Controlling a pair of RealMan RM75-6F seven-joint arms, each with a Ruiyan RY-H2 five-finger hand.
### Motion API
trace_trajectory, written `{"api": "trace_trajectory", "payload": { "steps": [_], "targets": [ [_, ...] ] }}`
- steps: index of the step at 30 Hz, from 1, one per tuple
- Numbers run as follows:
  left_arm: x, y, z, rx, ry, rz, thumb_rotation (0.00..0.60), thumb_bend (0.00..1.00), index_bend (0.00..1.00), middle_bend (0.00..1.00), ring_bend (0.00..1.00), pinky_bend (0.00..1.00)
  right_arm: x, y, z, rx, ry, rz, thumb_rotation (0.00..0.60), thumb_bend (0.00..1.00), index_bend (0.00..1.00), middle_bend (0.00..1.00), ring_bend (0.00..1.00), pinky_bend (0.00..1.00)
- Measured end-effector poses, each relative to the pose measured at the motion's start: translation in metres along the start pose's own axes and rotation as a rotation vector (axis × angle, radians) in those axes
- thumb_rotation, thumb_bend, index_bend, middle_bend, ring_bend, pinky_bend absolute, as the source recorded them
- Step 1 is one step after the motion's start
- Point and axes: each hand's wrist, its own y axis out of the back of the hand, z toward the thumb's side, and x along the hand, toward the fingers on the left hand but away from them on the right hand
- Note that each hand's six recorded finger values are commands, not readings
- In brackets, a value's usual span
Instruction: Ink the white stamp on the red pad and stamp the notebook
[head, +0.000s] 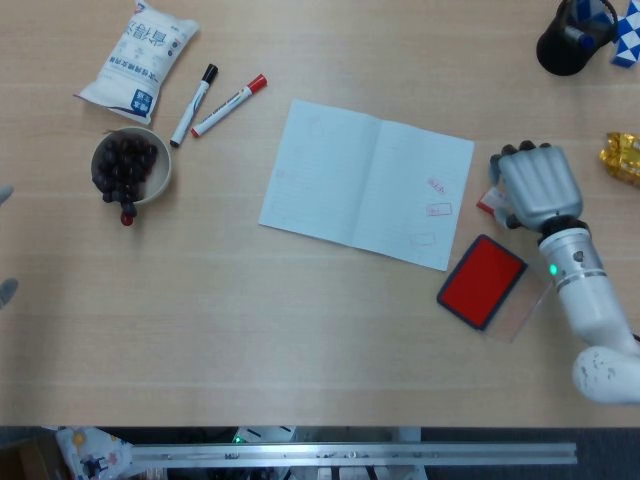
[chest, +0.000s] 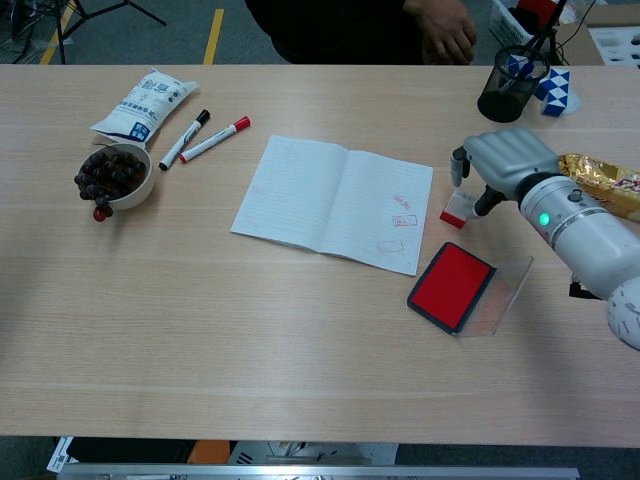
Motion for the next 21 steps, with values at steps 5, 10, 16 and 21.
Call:
{"api": "trace_trajectory", "payload": {
  "steps": [5, 10, 16, 21],
  "targets": [
    [0.001, -0.001, 0.000, 0.003, -0.003, -0.008, 0.600, 0.12, 0.13, 0.19, 0.20, 0.12, -0.005, -0.002, -0.001, 0.012, -0.014, 0.004, 0.600, 0.18, 0.48, 0.42, 0.33, 0.43],
    [0.001, 0.000, 0.001, 0.001, -0.004, -0.007, 0.600, 0.12, 0.13, 0.19, 0.20, 0.12, -0.010, -0.004, -0.003, 0.027, -0.032, 0.008, 0.600, 0.18, 0.48, 0.42, 0.33, 0.43],
    [0.000, 0.000, 0.001, 0.000, -0.003, -0.010, 0.600, 0.12, 0.13, 0.19, 0.20, 0.12, -0.013, -0.006, -0.007, 0.027, -0.042, 0.024, 0.600, 0.18, 0.48, 0.43, 0.33, 0.43],
    [0.000, 0.000, 0.000, 0.000, 0.001, -0.011, 0.600, 0.12, 0.13, 0.19, 0.20, 0.12, -0.012, -0.008, -0.006, 0.032, -0.034, 0.033, 0.600, 0.19, 0.51, 0.43, 0.33, 0.43]
  ]
}}
